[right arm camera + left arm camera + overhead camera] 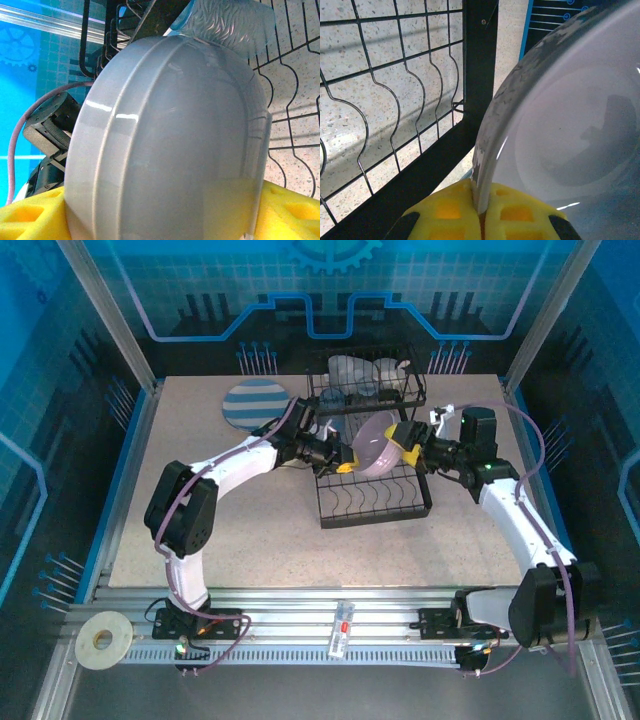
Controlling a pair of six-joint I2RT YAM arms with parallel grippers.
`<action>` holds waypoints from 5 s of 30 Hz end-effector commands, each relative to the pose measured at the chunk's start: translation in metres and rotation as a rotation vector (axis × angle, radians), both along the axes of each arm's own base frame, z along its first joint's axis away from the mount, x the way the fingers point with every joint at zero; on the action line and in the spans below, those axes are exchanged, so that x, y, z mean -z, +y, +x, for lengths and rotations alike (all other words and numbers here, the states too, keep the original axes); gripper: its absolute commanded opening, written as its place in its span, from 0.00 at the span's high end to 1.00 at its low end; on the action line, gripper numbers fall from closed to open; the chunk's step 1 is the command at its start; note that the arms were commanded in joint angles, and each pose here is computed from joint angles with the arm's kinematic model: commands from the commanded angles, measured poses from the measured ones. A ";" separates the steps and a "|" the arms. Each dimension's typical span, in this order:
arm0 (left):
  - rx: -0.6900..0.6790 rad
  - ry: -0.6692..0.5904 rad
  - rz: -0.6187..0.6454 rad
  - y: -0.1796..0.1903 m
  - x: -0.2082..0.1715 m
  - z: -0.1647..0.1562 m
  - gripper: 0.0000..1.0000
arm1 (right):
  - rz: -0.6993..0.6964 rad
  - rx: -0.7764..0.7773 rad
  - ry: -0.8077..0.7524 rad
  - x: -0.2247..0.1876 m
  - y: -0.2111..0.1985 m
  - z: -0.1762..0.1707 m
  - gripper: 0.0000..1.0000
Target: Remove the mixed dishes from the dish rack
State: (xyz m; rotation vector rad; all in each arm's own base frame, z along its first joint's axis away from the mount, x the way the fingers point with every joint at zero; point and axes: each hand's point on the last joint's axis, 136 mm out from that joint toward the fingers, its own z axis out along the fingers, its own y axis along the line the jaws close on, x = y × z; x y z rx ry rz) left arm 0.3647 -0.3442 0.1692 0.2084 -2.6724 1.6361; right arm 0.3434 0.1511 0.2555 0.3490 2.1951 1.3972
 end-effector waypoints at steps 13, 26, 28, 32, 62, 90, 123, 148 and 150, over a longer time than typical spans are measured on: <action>0.061 -0.090 -0.069 -0.008 -0.034 -0.024 1.00 | 0.005 -0.003 -0.186 -0.050 -0.002 -0.005 0.00; 0.047 -0.114 -0.079 0.001 -0.047 -0.036 1.00 | -0.082 0.129 -0.268 -0.058 -0.022 -0.006 0.00; 0.045 -0.127 -0.085 0.003 -0.055 -0.039 1.00 | -0.098 0.163 -0.270 -0.059 -0.028 -0.005 0.00; 0.044 -0.173 -0.087 0.009 -0.076 -0.047 1.00 | -0.129 0.236 -0.271 -0.059 -0.041 -0.003 0.00; -0.595 -0.342 0.481 0.256 -0.128 -0.029 1.00 | -0.286 0.252 -0.408 -0.082 -0.024 0.022 0.00; -0.566 -0.090 0.719 0.275 -0.005 0.099 1.00 | -0.456 0.262 -0.494 -0.053 -0.043 -0.072 0.00; -0.537 -0.007 0.802 0.259 0.050 0.113 1.00 | -0.391 0.136 -0.426 -0.035 -0.021 -0.081 0.00; -0.597 -0.216 0.669 0.257 -0.053 0.098 0.01 | -0.471 0.254 -0.348 -0.024 -0.042 -0.059 0.00; -0.601 -0.224 0.605 0.251 -0.064 0.089 0.01 | -0.472 0.264 -0.331 -0.022 -0.043 -0.056 0.00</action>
